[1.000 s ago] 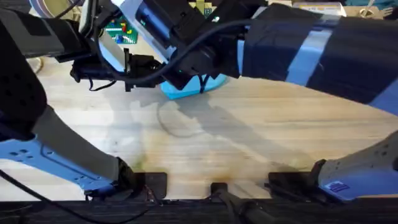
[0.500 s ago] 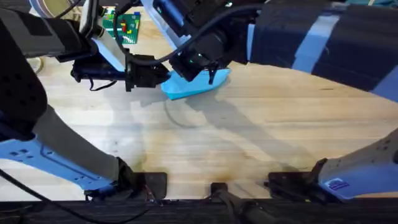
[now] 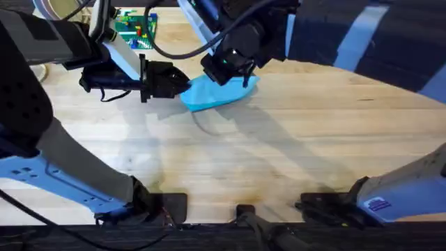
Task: Unzip the bag, pick up the pens from the table one at a time and place them inside, then zip the bag closed.
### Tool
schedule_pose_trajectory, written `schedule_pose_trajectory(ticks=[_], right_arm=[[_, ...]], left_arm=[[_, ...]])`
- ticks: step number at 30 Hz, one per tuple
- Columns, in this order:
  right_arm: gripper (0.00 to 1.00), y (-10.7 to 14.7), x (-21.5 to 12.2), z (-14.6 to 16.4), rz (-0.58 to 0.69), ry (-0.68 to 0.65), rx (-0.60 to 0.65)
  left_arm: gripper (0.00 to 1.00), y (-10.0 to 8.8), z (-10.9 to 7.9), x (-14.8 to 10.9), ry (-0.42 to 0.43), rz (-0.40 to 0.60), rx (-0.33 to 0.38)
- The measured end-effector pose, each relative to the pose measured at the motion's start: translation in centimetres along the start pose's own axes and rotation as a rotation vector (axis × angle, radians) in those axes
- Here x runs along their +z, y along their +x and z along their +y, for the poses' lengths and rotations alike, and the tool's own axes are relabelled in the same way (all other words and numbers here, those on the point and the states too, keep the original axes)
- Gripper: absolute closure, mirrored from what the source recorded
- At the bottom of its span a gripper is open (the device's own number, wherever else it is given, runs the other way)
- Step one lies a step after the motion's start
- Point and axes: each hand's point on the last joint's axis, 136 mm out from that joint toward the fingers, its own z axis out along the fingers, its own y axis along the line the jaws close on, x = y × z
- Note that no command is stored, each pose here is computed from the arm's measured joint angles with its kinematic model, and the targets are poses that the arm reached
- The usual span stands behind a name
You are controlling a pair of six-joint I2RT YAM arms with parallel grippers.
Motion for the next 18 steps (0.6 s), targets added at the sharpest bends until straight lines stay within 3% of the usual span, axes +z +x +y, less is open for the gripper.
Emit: schedule_pose_trajectory(ticks=[18], right_arm=[[0.971,1.1,0.5,-3.4,0.042,0.031,0.064]], left_arm=[[0.959,0.0,0.0,0.0,0.0,0.0,0.0]])
